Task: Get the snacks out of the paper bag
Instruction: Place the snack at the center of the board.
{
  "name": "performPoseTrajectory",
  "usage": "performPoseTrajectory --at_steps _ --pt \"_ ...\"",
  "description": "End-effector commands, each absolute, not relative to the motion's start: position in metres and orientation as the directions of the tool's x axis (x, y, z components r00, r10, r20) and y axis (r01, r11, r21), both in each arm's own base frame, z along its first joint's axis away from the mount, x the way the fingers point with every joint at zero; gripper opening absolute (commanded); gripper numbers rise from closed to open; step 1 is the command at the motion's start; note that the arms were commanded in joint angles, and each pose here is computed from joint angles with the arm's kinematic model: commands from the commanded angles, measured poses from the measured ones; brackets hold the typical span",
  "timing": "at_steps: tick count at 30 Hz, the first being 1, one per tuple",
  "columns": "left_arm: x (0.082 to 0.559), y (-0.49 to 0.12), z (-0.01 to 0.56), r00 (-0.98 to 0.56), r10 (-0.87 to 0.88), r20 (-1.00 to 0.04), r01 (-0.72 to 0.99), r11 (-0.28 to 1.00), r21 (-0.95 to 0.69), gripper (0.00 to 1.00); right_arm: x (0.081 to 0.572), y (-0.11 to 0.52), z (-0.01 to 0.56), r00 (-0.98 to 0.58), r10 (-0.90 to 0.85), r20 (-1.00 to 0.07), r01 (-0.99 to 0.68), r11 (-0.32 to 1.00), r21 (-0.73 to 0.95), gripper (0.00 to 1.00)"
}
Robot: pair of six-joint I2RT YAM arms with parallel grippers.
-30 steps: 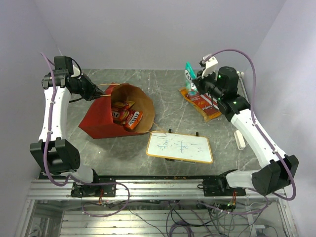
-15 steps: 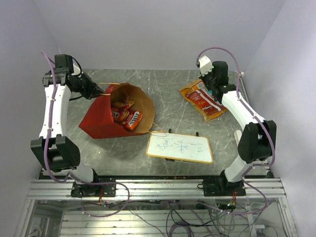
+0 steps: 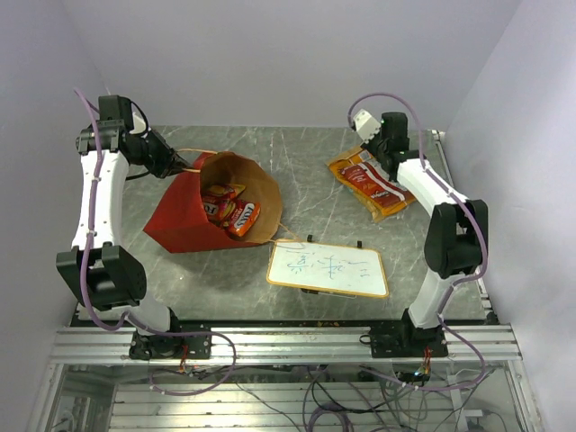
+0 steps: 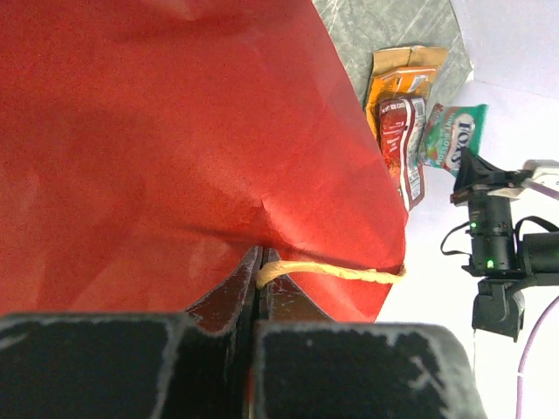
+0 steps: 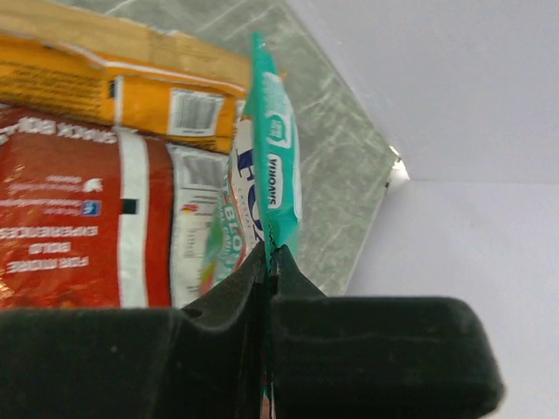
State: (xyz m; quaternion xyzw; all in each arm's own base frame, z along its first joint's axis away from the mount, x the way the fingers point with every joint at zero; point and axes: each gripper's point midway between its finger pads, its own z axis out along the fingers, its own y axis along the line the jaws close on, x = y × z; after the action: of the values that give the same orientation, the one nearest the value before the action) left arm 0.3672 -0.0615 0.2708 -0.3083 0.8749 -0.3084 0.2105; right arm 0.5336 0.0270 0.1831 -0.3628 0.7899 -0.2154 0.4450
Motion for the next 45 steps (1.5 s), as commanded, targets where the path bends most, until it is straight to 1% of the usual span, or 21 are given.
performPoseTrajectory --at_steps 1,3,7,12,15,19,24,26,27,28,30,32,36,38,40,42,45 --pt "0.369 -0.063 0.274 -0.728 -0.657 -0.197 -0.388 0.631 -0.672 0.07 0.527 0.049 0.16 -0.296 -0.822 -0.486 -0.453 0.569 -0.686 0.0" --pt "0.369 -0.065 0.273 -0.733 -0.654 -0.186 -0.387 0.626 -0.677 0.07 0.521 0.06 0.145 -0.285 -0.836 -0.468 -0.491 0.547 -0.678 0.0" --pt "0.369 -0.063 0.274 -0.731 -0.652 -0.202 -0.38 0.635 -0.673 0.07 0.51 0.077 0.114 -0.269 -0.86 -0.434 -0.562 0.506 -0.654 0.0" --pt "0.368 -0.068 0.273 -0.74 -0.646 -0.187 -0.372 0.625 -0.686 0.07 0.496 0.087 0.09 -0.262 -0.87 -0.418 -0.614 0.484 -0.623 0.0" --pt "0.368 -0.066 0.275 -0.737 -0.646 -0.2 -0.367 0.631 -0.684 0.07 0.488 0.089 0.072 -0.268 -0.875 -0.402 -0.64 0.474 -0.605 0.0" --pt "0.366 -0.068 0.273 -0.744 -0.64 -0.191 -0.365 0.629 -0.686 0.07 0.482 0.096 0.058 -0.278 -0.867 -0.415 -0.658 0.486 -0.575 0.0" --pt "0.364 -0.07 0.276 -0.747 -0.633 -0.204 -0.352 0.636 -0.687 0.07 0.481 0.108 0.058 -0.317 -0.846 -0.429 -0.639 0.524 -0.563 0.0" --pt "0.363 -0.07 0.275 -0.749 -0.632 -0.2 -0.353 0.636 -0.686 0.07 0.48 0.11 0.057 -0.354 -0.826 -0.439 -0.622 0.558 -0.549 0.04" --pt "0.363 -0.071 0.275 -0.75 -0.63 -0.2 -0.352 0.636 -0.687 0.07 0.48 0.109 0.057 -0.373 -0.812 -0.449 -0.608 0.58 -0.543 0.08" --pt "0.363 -0.071 0.275 -0.751 -0.629 -0.199 -0.35 0.636 -0.688 0.07 0.481 0.11 0.06 -0.388 -0.794 -0.467 -0.593 0.603 -0.533 0.14" --pt "0.364 -0.071 0.277 -0.752 -0.626 -0.205 -0.343 0.638 -0.689 0.07 0.482 0.116 0.073 -0.409 -0.749 -0.521 -0.558 0.657 -0.507 0.3" --pt "0.365 -0.071 0.277 -0.752 -0.624 -0.212 -0.34 0.643 -0.686 0.07 0.485 0.118 0.086 -0.449 -0.687 -0.571 -0.507 0.722 -0.47 0.41" --pt "0.365 -0.071 0.277 -0.753 -0.62 -0.223 -0.335 0.651 -0.681 0.07 0.482 0.129 0.116 -0.519 -0.558 -0.647 -0.45 0.822 -0.348 0.49" --pt "0.363 -0.072 0.277 -0.756 -0.614 -0.227 -0.333 0.659 -0.675 0.07 0.474 0.149 0.134 -0.533 -0.463 -0.708 -0.454 0.863 -0.223 0.5" --pt "0.361 -0.072 0.276 -0.758 -0.609 -0.231 -0.331 0.666 -0.669 0.07 0.459 0.178 0.152 -0.538 -0.356 -0.764 -0.488 0.871 -0.062 0.5" --pt "0.357 -0.074 0.272 -0.764 -0.605 -0.225 -0.337 0.671 -0.661 0.07 0.435 0.218 0.17 -0.539 -0.258 -0.802 -0.552 0.827 0.105 0.5" --pt "0.352 -0.075 0.267 -0.768 -0.603 -0.215 -0.343 0.671 -0.658 0.07 0.394 0.275 0.194 -0.553 -0.131 -0.823 -0.639 0.701 0.318 0.51"
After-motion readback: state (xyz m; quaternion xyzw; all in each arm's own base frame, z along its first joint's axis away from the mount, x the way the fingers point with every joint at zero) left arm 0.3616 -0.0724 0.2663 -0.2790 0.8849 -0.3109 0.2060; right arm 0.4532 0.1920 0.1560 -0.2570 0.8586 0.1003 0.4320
